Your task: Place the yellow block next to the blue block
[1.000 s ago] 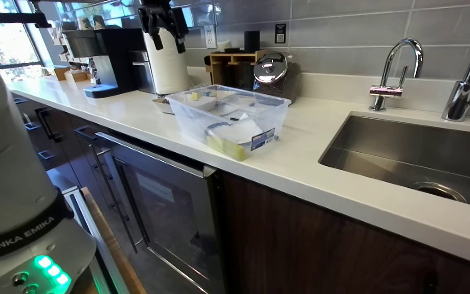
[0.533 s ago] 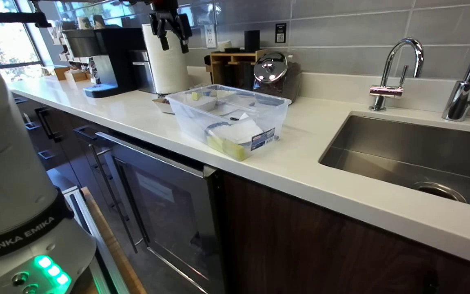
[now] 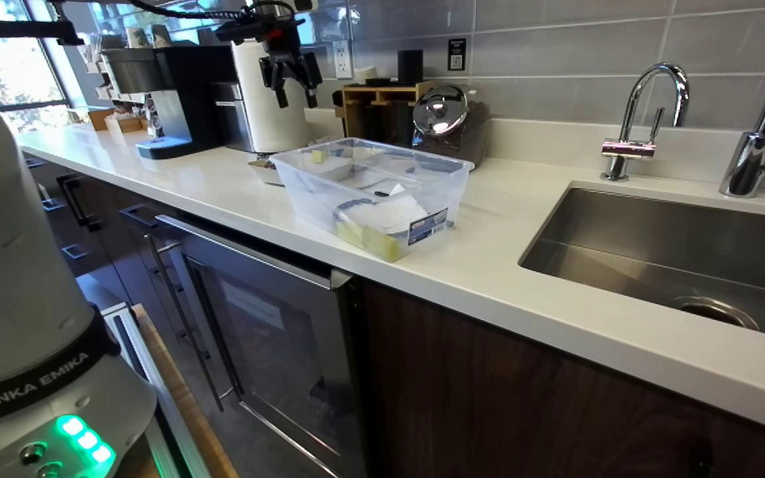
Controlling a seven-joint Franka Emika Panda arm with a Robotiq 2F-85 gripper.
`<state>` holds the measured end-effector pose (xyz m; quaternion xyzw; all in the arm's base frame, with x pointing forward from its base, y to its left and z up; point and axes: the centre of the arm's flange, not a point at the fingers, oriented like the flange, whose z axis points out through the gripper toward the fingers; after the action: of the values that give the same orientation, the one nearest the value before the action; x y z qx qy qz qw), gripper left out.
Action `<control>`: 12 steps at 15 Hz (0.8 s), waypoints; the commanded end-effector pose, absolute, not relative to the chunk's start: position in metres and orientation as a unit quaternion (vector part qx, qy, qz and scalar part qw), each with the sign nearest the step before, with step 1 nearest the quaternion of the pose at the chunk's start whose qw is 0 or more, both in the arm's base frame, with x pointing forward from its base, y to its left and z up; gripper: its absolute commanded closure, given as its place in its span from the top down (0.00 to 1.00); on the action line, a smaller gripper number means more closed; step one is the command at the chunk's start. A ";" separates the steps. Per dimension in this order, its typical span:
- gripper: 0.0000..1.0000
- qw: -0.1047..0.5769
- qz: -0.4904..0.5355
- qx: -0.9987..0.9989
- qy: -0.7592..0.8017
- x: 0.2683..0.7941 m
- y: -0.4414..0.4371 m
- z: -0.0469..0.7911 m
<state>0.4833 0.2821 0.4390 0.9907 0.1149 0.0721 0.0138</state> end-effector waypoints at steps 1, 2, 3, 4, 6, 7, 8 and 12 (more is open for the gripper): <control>1.00 0.014 0.072 0.991 0.115 0.486 0.283 0.437; 1.00 0.014 0.072 0.991 0.115 0.488 0.284 0.437; 1.00 0.013 0.073 0.991 0.115 0.489 0.284 0.438; 1.00 0.013 0.074 0.990 0.115 0.489 0.285 0.439; 1.00 0.013 0.075 0.990 0.115 0.489 0.285 0.440; 1.00 0.011 0.074 0.990 0.120 0.497 0.289 0.436; 1.00 0.003 0.071 0.989 0.130 0.505 0.295 0.430; 1.00 -0.012 0.069 0.985 0.157 0.525 0.312 0.411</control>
<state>0.5013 0.2946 0.4281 0.9882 0.1356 0.0711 0.0037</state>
